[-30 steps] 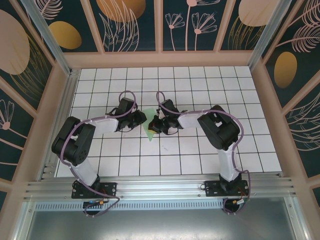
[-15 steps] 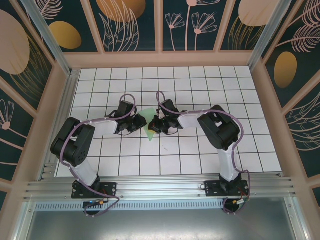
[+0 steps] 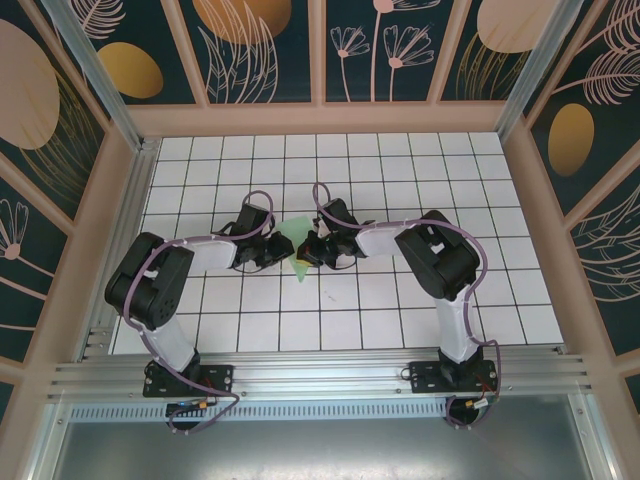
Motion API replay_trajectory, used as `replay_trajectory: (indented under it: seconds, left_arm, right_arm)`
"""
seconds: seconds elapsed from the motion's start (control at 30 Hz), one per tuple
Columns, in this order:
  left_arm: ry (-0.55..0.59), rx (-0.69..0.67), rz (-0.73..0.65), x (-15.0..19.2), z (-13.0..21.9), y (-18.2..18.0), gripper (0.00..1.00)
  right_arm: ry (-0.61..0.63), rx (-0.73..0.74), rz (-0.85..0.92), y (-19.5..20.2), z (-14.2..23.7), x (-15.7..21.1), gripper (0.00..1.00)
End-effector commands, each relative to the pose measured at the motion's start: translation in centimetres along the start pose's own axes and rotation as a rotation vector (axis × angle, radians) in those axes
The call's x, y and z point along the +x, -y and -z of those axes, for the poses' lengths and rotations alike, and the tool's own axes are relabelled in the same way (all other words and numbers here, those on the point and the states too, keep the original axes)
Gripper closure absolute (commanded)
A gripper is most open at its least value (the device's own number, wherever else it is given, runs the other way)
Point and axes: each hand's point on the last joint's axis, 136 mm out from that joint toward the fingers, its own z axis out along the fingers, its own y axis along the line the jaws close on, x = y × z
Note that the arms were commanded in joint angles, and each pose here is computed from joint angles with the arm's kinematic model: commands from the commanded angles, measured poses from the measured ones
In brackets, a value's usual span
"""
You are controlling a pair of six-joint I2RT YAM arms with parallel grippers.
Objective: Fold a paper plane with a square sheet of paper (pick it up from the middle)
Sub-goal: Third fold the triangle at the center of the table.
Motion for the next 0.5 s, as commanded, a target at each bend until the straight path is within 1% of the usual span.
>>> replay_trajectory:
  seconds: [0.0, 0.13, 0.27, 0.4, 0.47]
  left_arm:
    - [-0.049, -0.008, -0.007, 1.1, -0.4, -0.9, 0.79]
    - [-0.053, -0.020, -0.009, 1.2, -0.7, -1.2, 0.80]
    - [-0.045, -0.027, -0.006, 0.9, -0.9, -1.3, 0.83]
    - [-0.042, -0.040, -0.004, 0.9, -1.1, -1.7, 0.88]
    - [-0.038, -0.044, -0.005, 0.9, -1.1, -1.8, 0.92]
  right_arm:
    - [-0.015, 0.096, -0.065, 3.8, -0.7, 0.5, 0.96]
    - [-0.016, 0.095, -0.067, 3.8, -0.8, 0.5, 0.96]
    - [-0.017, 0.087, -0.059, 3.5, -0.7, 0.4, 0.96]
    - [-0.016, 0.071, -0.043, 2.8, -0.5, 0.3, 0.96]
    - [-0.016, 0.054, -0.030, 2.2, -0.4, 0.2, 0.96]
